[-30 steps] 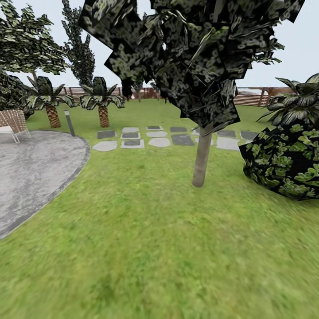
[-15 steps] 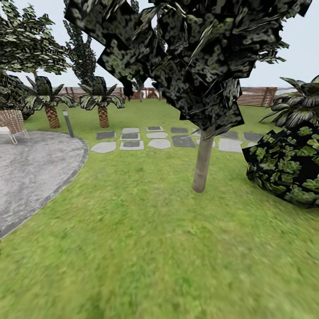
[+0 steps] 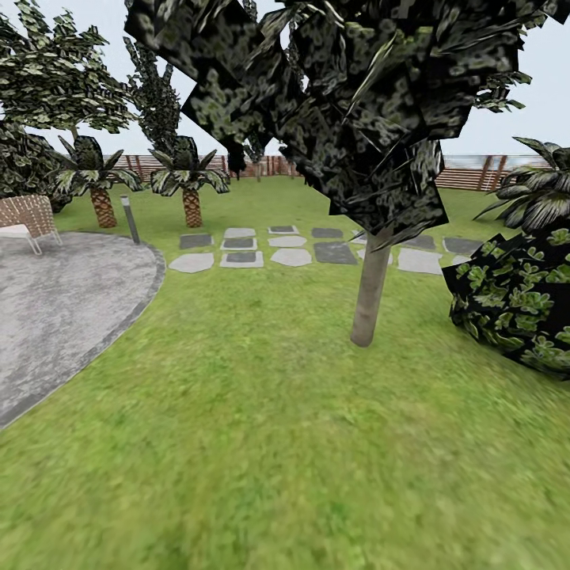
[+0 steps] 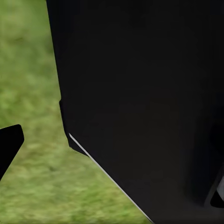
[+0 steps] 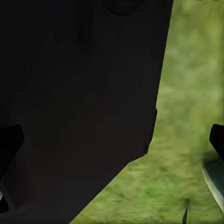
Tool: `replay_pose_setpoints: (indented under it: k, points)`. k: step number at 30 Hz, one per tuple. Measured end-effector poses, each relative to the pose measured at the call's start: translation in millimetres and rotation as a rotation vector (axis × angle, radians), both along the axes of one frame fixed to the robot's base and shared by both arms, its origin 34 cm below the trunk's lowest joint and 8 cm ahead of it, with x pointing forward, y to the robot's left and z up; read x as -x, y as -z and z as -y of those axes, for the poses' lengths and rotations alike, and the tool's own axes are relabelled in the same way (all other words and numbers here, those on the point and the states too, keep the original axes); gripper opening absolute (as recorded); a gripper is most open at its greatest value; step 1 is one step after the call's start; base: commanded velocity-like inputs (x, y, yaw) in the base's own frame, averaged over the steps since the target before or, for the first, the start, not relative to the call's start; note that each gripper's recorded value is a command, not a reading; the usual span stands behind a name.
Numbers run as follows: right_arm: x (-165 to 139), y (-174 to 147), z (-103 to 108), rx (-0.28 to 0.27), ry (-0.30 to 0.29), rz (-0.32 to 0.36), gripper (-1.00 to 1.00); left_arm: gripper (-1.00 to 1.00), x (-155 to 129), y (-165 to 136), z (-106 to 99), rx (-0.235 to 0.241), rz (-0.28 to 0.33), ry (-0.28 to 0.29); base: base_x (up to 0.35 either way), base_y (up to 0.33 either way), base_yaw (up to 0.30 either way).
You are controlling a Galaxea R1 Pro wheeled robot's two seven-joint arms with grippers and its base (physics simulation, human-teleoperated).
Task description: Take the three Easter eggs out of the wicker basket on the lawn in the garden, then place them on the lawn next to a single tree (choose any tree) so that all three eggs are next to the same tree and none are left in the basket.
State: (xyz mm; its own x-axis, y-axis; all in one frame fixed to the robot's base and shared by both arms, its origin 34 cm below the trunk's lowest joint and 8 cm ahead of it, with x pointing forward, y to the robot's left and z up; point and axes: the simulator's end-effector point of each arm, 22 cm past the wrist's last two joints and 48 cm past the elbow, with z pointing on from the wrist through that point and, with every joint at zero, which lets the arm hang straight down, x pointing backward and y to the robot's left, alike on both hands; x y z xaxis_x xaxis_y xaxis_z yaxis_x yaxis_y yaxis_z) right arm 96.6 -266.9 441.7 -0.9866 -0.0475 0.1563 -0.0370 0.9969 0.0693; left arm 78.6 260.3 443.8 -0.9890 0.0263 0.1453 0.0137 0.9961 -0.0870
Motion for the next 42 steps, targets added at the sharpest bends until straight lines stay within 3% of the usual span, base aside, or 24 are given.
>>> replay_pose_setpoints:
  k: [6,16,42]
  points:
    - [-0.1,0.0,-1.1,0.000,0.009,0.000,1.00,1.00,0.0,0.0,0.0,0.000,0.000,-0.001,0.042,0.000,0.000]
    - [0.1,-0.1,-2.0,-0.002,0.016,-0.001,1.00,1.00,1.3,-0.3,0.1,0.001,-0.004,0.001,0.311,0.000,0.033]
    - [0.7,-0.1,-1.7,0.000,0.003,-0.003,1.00,1.00,1.1,-0.2,0.1,0.000,-0.003,0.000,0.344,0.037,0.275]
